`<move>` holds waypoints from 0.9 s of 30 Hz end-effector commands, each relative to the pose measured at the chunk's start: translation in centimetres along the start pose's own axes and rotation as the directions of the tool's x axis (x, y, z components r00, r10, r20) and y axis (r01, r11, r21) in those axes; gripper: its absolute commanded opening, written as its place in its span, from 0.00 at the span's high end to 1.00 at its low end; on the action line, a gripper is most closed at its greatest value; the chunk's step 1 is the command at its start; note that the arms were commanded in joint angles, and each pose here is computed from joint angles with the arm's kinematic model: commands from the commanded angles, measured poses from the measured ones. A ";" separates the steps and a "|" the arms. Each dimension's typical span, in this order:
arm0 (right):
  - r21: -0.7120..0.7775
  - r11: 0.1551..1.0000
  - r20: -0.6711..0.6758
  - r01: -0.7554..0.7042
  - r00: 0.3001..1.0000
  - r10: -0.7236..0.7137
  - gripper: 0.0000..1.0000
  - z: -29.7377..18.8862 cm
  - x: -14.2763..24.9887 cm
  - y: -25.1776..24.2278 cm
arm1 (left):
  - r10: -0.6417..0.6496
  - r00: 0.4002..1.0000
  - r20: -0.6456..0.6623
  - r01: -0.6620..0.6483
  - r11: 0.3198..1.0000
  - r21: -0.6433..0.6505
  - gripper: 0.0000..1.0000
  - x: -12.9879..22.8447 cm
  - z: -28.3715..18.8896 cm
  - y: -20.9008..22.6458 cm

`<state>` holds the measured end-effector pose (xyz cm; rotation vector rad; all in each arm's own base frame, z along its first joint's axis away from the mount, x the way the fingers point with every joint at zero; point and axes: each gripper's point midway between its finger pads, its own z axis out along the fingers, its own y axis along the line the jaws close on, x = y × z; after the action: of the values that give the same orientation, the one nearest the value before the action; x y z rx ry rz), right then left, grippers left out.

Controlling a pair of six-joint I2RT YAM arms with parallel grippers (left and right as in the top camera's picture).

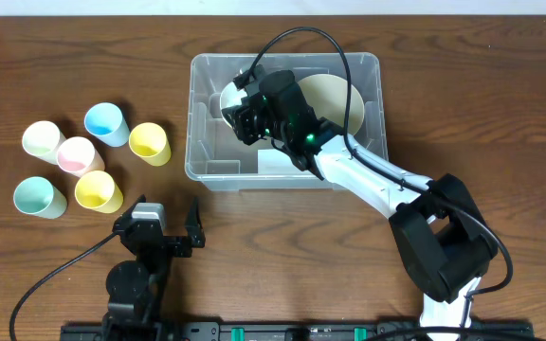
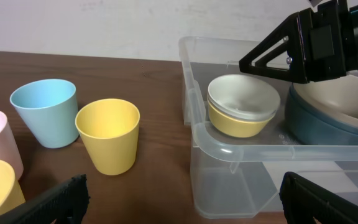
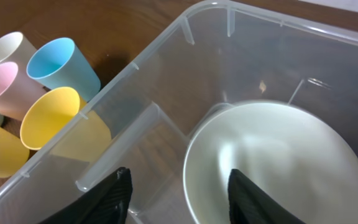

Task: Pack container
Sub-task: 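Release the bowl and retract the right arm to the right side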

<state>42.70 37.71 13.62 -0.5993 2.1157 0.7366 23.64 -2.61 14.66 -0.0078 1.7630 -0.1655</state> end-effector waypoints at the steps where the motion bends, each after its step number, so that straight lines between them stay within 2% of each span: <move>1: -0.018 1.000 0.012 0.006 1.000 -0.006 0.47 0.0 -0.7 0.8 | 0.001 0.999 -0.042 -0.001 1.000 -0.002 0.02 1.4 0.1 0.1; 9: -0.114 0.993 -0.008 0.007 1.000 -0.008 0.45 -0.8 -2.0 2.9 | 0.001 0.999 -0.042 -0.001 1.000 -0.002 0.02 1.4 0.1 0.1; 13: -0.096 0.995 -0.040 0.035 0.998 -0.039 0.34 -4.6 -6.1 4.2 | 0.001 0.999 -0.042 -0.001 1.000 -0.002 0.02 1.4 0.1 0.1; 19: 0.199 0.980 -0.023 0.005 1.000 -0.001 0.08 -14.7 -12.9 -0.9 | 0.001 0.999 -0.042 -0.001 1.000 -0.002 0.02 1.4 0.1 0.1; 20: 0.265 0.964 -0.004 -0.035 0.999 0.037 0.01 -16.7 -13.7 -2.6 | 0.001 0.999 -0.043 -0.001 1.000 -0.002 0.02 1.4 0.1 0.1; 23: 0.440 0.875 0.079 -0.202 0.979 0.186 0.01 -22.5 -14.8 -8.1 | 0.001 0.999 -0.043 -0.001 1.000 -0.002 0.02 1.4 0.1 0.1; 27: 0.614 0.667 0.227 -0.422 0.904 0.363 0.01 -30.0 -13.5 -16.2 | 0.001 0.999 -0.042 -0.001 1.000 -0.002 0.02 1.4 0.1 0.1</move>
<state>43.72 15.23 35.54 -0.0485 2.2514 0.3329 23.64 -2.61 14.66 -0.0078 1.7630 -0.1655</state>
